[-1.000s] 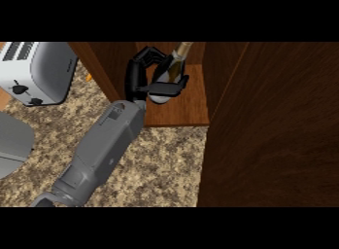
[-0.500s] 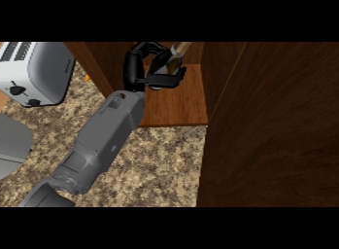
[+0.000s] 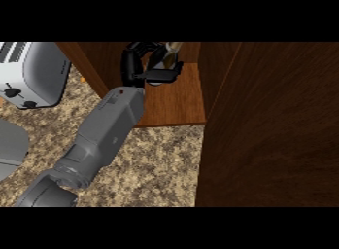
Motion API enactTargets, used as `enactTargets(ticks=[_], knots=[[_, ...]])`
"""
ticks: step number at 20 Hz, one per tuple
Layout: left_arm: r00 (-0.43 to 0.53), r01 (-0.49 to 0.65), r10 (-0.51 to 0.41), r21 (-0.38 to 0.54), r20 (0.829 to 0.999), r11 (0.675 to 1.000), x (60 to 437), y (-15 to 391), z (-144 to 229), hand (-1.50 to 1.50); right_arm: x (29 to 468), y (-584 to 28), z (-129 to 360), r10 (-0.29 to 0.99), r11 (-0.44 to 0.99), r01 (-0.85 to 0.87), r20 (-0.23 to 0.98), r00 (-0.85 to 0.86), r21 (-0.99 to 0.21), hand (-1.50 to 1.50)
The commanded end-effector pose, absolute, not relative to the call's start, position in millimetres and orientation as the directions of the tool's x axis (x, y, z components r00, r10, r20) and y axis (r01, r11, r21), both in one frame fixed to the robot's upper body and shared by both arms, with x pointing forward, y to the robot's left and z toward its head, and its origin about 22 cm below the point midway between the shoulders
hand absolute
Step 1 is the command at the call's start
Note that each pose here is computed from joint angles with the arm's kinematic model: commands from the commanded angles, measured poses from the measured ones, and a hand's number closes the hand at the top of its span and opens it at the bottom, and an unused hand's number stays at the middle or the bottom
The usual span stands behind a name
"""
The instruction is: Pick up the wine, place it into the cabinet and close the cabinet
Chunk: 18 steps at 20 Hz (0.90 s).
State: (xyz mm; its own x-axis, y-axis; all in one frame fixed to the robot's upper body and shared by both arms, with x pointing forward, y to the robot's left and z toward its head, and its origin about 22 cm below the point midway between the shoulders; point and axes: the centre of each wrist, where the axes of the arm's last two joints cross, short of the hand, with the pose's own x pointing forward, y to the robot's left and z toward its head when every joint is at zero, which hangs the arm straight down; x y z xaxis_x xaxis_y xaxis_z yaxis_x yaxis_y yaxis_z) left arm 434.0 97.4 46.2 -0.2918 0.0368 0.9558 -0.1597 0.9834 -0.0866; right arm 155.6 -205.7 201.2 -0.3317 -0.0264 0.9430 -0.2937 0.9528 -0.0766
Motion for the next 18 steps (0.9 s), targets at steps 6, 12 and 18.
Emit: enactTargets(ticks=[6,12,18], knots=[[-0.285,-0.203,0.091,-0.153,0.954,0.967,438.0,108.9,45.2,1.5,137.1,-212.3,212.4,-0.046,0.95,-0.305,0.93,-0.365,-0.072,-1.5],[-0.272,-0.185,0.058,-0.112,0.961,0.976,436.1,117.0,36.5,1.5,149.4,-210.6,210.2,-0.052,0.947,-0.312,0.929,-0.367,-0.07,-1.5],[-0.23,-0.215,-0.015,-0.035,0.973,0.976,424.5,121.6,11.4,-1.5,145.4,-202.9,205.0,-0.06,0.945,-0.32,0.932,-0.356,-0.062,-1.5]])
